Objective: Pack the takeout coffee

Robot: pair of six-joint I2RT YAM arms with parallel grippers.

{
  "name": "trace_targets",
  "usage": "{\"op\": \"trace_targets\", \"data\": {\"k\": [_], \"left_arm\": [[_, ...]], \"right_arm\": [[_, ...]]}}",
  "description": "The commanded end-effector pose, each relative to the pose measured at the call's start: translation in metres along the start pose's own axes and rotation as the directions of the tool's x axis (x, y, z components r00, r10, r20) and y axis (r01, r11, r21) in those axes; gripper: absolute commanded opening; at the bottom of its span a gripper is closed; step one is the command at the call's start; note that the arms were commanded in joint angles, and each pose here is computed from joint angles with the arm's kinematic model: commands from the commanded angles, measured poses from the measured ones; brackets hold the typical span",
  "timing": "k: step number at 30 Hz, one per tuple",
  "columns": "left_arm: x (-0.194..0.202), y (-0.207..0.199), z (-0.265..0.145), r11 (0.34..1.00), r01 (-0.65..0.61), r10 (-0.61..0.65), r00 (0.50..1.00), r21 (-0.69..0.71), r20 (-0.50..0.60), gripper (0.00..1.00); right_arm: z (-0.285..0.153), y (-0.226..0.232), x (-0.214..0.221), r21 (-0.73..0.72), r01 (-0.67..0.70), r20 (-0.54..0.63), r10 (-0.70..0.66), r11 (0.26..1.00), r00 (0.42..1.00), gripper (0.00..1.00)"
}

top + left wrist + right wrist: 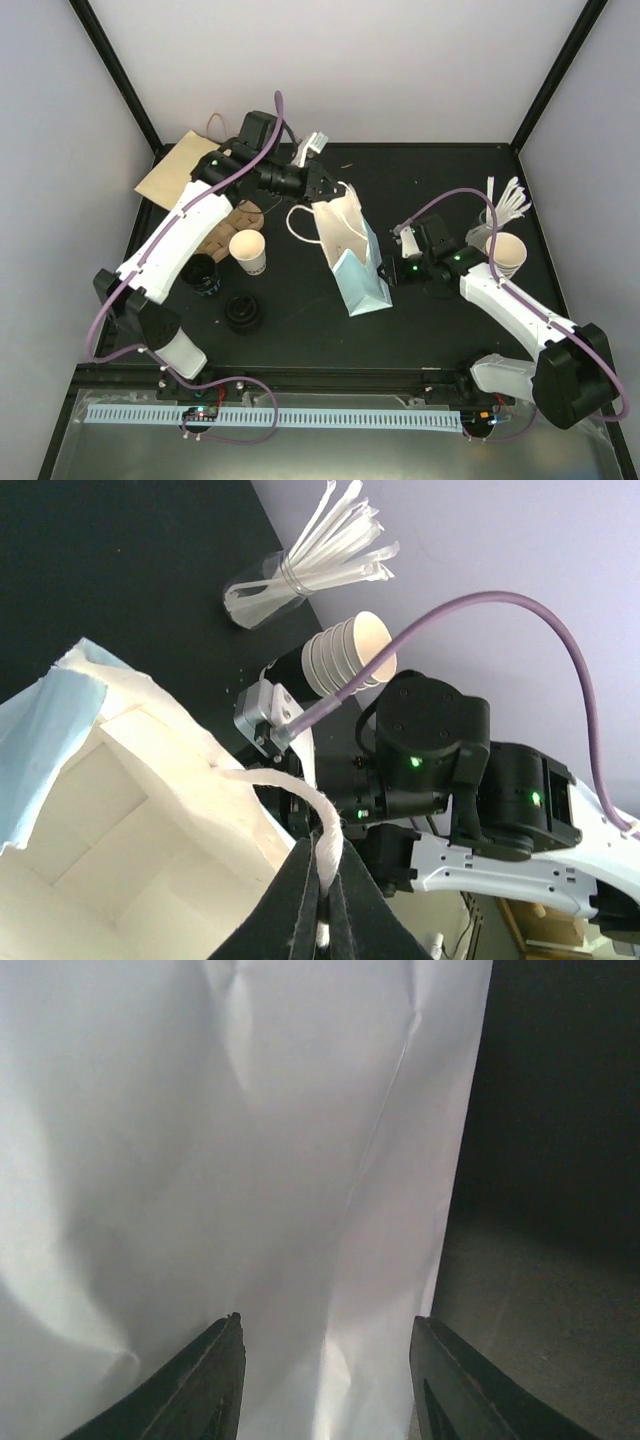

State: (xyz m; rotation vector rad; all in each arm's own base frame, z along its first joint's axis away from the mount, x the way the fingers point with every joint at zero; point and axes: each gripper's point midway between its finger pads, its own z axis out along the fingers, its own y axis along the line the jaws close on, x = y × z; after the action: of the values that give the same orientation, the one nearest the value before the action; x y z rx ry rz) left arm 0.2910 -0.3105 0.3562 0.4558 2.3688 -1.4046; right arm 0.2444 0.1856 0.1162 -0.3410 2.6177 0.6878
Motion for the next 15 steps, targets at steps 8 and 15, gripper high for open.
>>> {"op": "trace_targets", "data": {"k": [8, 15], "left_arm": [[-0.018, -0.053, 0.006, 0.982, -0.077, 0.079, 0.997, 0.174, -0.002, 0.67], [-0.01, -0.079, -0.035, 0.966, -0.224, 0.213, 0.972, 0.131, 0.095, 0.99]], "right_arm": [[-0.051, -0.015, -0.039, 0.198, -0.01, 0.178, -0.026, 0.98, 0.984, 0.53], [-0.1, -0.01, -0.06, 0.263, -0.015, 0.276, -0.06, 0.965, 0.959, 0.6]]}}
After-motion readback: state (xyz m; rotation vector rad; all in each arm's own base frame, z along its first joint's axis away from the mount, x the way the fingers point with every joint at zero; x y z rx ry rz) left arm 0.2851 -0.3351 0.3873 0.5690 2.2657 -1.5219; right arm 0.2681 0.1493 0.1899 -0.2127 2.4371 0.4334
